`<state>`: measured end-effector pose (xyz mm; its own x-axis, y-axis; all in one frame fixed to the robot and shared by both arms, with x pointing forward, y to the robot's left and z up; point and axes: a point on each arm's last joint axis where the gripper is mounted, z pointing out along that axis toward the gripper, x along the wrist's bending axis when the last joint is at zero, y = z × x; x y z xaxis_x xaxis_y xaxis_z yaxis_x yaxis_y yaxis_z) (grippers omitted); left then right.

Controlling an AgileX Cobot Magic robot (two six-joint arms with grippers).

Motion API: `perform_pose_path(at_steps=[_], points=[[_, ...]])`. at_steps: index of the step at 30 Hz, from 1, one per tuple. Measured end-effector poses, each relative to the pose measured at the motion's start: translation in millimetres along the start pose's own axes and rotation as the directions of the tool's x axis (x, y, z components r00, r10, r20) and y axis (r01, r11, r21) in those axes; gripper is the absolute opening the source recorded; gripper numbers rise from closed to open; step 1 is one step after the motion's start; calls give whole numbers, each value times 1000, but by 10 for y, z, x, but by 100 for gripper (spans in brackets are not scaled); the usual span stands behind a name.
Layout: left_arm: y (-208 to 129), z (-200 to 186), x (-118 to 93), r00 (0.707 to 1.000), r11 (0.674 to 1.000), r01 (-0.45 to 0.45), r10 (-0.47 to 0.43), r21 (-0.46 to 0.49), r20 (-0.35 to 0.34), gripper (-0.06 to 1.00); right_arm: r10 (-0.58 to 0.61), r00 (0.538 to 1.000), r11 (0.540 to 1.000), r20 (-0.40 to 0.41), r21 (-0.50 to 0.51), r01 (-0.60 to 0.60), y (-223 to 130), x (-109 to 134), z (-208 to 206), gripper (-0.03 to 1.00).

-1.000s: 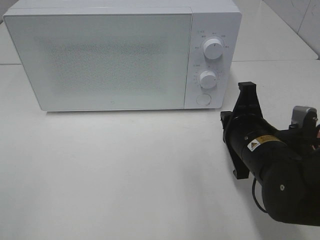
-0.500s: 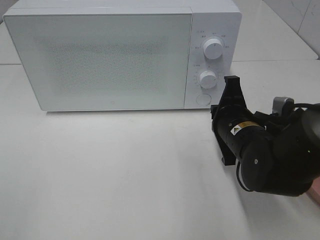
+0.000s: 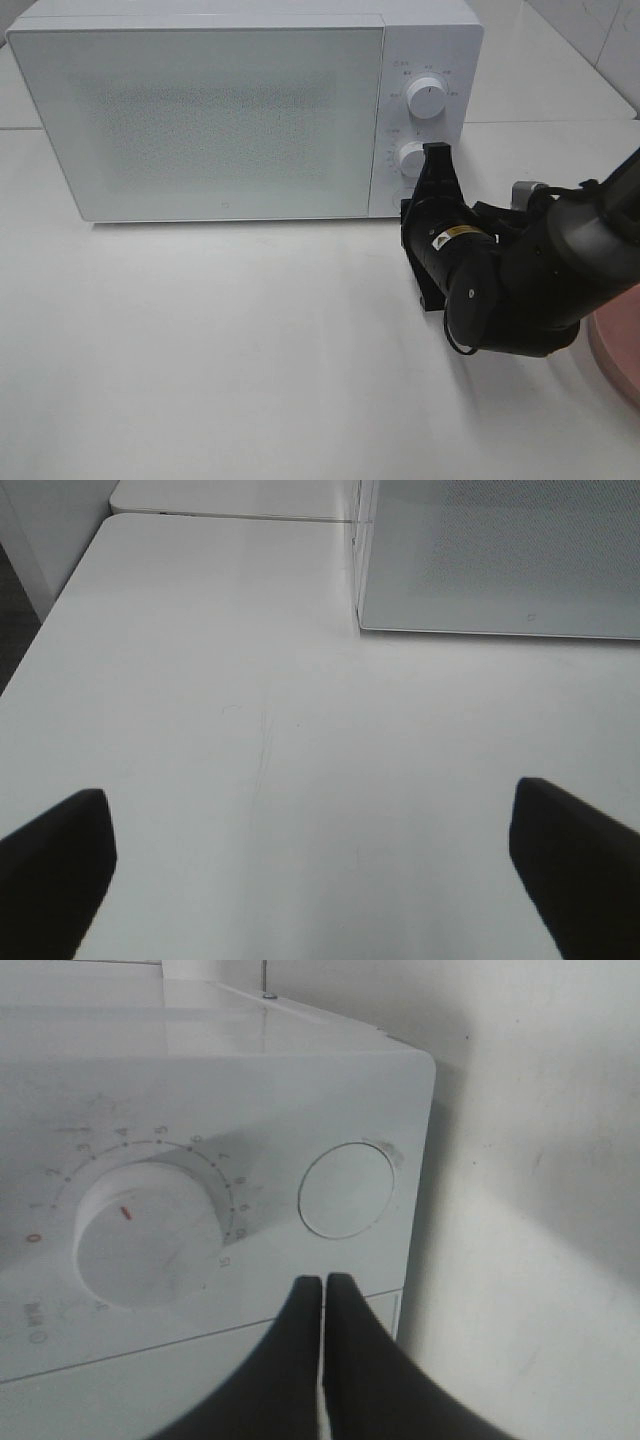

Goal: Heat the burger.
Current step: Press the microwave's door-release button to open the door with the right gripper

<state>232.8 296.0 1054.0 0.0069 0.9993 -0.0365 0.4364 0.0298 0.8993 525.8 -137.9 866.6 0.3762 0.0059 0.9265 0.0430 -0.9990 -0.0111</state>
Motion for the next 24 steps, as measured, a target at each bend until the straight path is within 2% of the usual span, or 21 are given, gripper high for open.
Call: perform_pose_path(at_steps=[9, 17, 24], points=[[0, 0, 0, 1000, 1000, 0, 0, 0, 0, 99, 6, 999, 1000, 32, -16, -6, 55, -38, 215, 1], [0, 0, 0, 1000, 1000, 0, 0, 0, 0, 99, 16, 1000, 1000, 16, -16, -16, 94, 43, 332, 1], [1, 0, 0, 1000, 1000, 0, 0, -1, 0, 99, 26, 998, 1000, 49, -12, -26, 64, -72, 420, 1]])
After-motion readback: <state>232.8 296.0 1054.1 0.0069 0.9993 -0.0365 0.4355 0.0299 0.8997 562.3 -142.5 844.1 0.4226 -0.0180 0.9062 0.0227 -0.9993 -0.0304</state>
